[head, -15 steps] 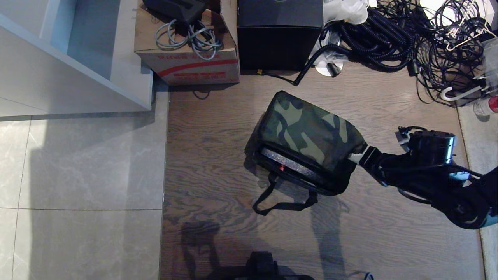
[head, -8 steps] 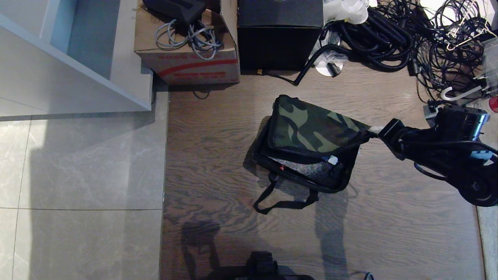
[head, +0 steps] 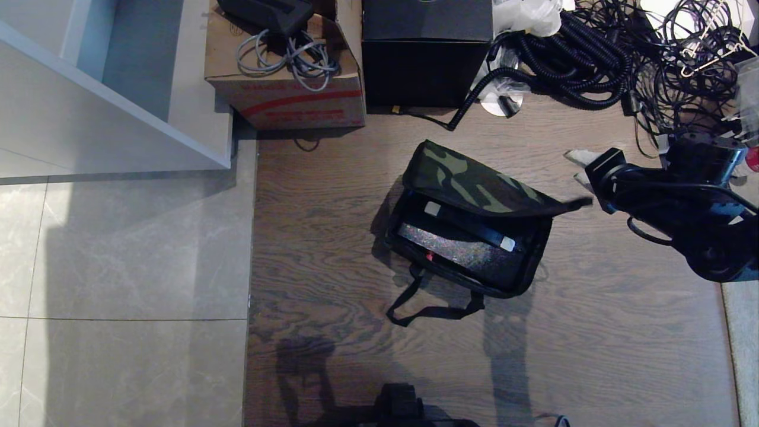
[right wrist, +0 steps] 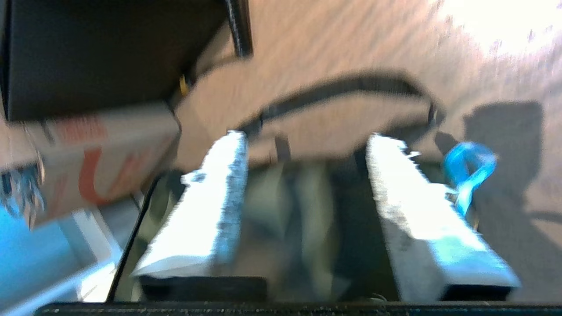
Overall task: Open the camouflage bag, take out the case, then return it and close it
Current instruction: Open the top of the storage box
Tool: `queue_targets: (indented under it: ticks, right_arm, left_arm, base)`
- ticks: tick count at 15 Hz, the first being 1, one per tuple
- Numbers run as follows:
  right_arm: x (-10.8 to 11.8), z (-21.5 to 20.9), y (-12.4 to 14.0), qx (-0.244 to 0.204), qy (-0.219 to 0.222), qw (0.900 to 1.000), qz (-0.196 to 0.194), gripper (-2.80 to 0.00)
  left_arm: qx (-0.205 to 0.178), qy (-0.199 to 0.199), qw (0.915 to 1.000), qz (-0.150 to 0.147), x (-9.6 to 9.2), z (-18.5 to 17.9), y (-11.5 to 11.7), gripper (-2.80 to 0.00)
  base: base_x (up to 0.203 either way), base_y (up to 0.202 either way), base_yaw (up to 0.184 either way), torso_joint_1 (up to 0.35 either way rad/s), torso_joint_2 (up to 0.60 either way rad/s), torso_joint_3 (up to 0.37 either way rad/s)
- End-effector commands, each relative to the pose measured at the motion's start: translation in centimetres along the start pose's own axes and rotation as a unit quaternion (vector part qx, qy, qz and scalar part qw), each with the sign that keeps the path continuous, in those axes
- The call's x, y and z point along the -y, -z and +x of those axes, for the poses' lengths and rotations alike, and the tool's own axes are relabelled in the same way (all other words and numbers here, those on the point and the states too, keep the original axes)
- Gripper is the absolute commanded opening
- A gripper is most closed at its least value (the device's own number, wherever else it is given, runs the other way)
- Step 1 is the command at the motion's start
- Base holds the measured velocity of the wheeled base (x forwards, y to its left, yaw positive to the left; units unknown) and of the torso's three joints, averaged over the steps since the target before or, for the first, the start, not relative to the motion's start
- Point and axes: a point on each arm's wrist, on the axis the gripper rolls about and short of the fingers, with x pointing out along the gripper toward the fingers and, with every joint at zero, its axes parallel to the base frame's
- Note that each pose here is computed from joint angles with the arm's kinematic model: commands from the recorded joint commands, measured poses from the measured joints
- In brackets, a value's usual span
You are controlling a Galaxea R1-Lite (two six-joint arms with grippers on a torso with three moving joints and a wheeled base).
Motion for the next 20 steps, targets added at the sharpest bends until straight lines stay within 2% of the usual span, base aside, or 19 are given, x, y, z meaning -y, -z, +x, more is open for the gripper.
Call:
queue_targets:
  ticks: [1,4,5,7,9,13,15,20]
  right_arm:
    - [1.0,1.5,-0.9,0.020,-0.003,1.000,0.000,0.00]
    - [2.1,2.8,-1.6,0.033,-0.001,0.999,-0.005,0.00]
    - [2.6,2.4,-1.4,0.026,0.011,1.000,-0.010,0.00]
    - [3.6,1.0,-0.1,-0.013,0.038,0.999,-0.015,0.00]
    - [3.7,-0.5,2.4,-0.080,0.058,0.995,-0.003,0.00]
    - [2.4,-2.8,6.8,-0.183,0.092,0.977,0.051,0.00]
    - [2.5,-3.2,8.0,-0.207,0.103,0.971,0.058,0.00]
    - [2.6,-3.1,10.4,-0.240,0.104,0.964,0.055,0.00]
  left_arm:
    - [0.000,0.000,1.0000,0.000,0.0,0.0,0.0,-2.80]
    - [0.000,0.000,1.0000,0.000,0.0,0.0,0.0,-2.80]
    - [0.000,0.000,1.0000,0.000,0.0,0.0,0.0,-2.80]
    - [0.000,0.000,1.0000,0.000,0.0,0.0,0.0,-2.80]
    - [0.000,0.000,1.0000,0.000,0.0,0.0,0.0,-2.80]
    - [0.000,0.000,1.0000,0.000,0.0,0.0,0.0,-2.80]
    - [0.000,0.000,1.0000,0.000,0.0,0.0,0.0,-2.80]
    - [0.000,0.000,1.0000,0.000,0.0,0.0,0.0,-2.80]
  base:
    - [0.000,0.000,0.000,0.000,0.00,0.000]
    - [0.000,0.000,0.000,0.000,0.00,0.000]
    - [0.000,0.000,0.000,0.000,0.00,0.000]
    - [0.000,0.000,0.000,0.000,0.00,0.000]
    - [0.000,0.000,0.000,0.000,0.00,0.000]
    - [0.000,0.000,0.000,0.000,0.00,0.000]
    - [0.000,0.000,0.000,0.000,0.00,0.000]
    - [0.000,0.000,0.000,0.000,0.00,0.000]
